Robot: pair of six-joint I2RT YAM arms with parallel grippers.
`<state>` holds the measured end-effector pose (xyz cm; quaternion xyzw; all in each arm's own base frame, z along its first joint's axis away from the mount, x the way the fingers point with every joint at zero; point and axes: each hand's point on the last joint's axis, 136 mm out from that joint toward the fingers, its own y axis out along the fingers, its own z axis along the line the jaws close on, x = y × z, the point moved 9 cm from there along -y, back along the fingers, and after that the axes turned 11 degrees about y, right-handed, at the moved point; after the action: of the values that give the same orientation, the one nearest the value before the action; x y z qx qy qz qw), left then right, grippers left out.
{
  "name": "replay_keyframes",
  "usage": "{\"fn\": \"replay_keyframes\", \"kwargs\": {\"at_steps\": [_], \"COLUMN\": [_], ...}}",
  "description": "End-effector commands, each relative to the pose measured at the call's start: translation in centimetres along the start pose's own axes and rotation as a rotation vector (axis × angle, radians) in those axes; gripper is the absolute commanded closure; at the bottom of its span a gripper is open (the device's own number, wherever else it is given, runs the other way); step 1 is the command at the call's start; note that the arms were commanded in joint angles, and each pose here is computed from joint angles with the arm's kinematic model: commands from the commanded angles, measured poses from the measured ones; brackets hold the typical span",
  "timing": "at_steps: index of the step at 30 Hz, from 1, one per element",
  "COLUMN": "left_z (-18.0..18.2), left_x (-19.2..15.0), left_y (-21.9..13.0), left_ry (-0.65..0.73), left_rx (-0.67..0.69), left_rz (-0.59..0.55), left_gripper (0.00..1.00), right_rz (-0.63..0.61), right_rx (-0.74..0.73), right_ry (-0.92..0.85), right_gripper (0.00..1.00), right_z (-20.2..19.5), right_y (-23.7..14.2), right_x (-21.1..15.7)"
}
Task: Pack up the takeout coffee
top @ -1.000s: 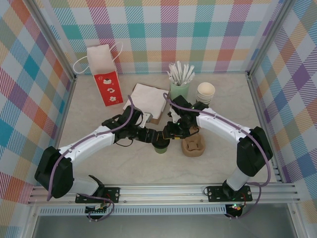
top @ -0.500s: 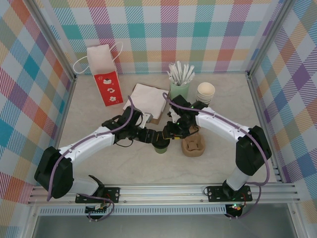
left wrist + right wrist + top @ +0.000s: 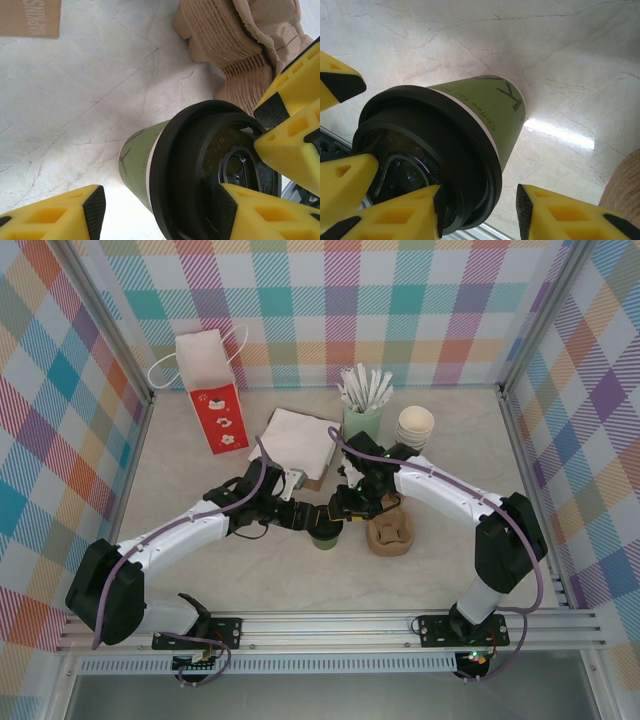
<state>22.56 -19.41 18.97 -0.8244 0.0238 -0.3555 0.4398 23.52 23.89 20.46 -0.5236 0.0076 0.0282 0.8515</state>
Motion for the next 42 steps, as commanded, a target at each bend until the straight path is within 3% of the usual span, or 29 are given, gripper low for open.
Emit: {"fn": "replay_keyframes", "kwargs": {"at_steps": [1, 15, 23, 42], "left_z": [1.8, 2.0, 1.7, 1.2], "left_x": [-5.5, -6.4, -5.3, -3.7], "left_y": [1.2, 1.7, 1.5, 1.1], "left_ry": [-0.098, -0.115, -0.107, -0.095], "left_rx": [0.086, 0.082, 0.071, 0.048], "left_rz": [0.257, 0.268, 0.238, 0.197], "left_gripper": [0.4, 0.41, 0.4, 0.38], "right_rz": [0.104, 0.142, 0.192, 0.256], "right_rx": [-0.103, -0.172, -0.219, -0.305], "right_ry": [0.032, 0.045, 0.067, 0.099], "right_gripper": [0.56, 0.59, 0.66, 0.69], "right_z": [-1.5, -2.4, -3.5, -5.7], "right_y": [1.4, 2.1, 3.0, 5.0], "right_x": [-1.1, -1.3, -2.0, -3.0]}}
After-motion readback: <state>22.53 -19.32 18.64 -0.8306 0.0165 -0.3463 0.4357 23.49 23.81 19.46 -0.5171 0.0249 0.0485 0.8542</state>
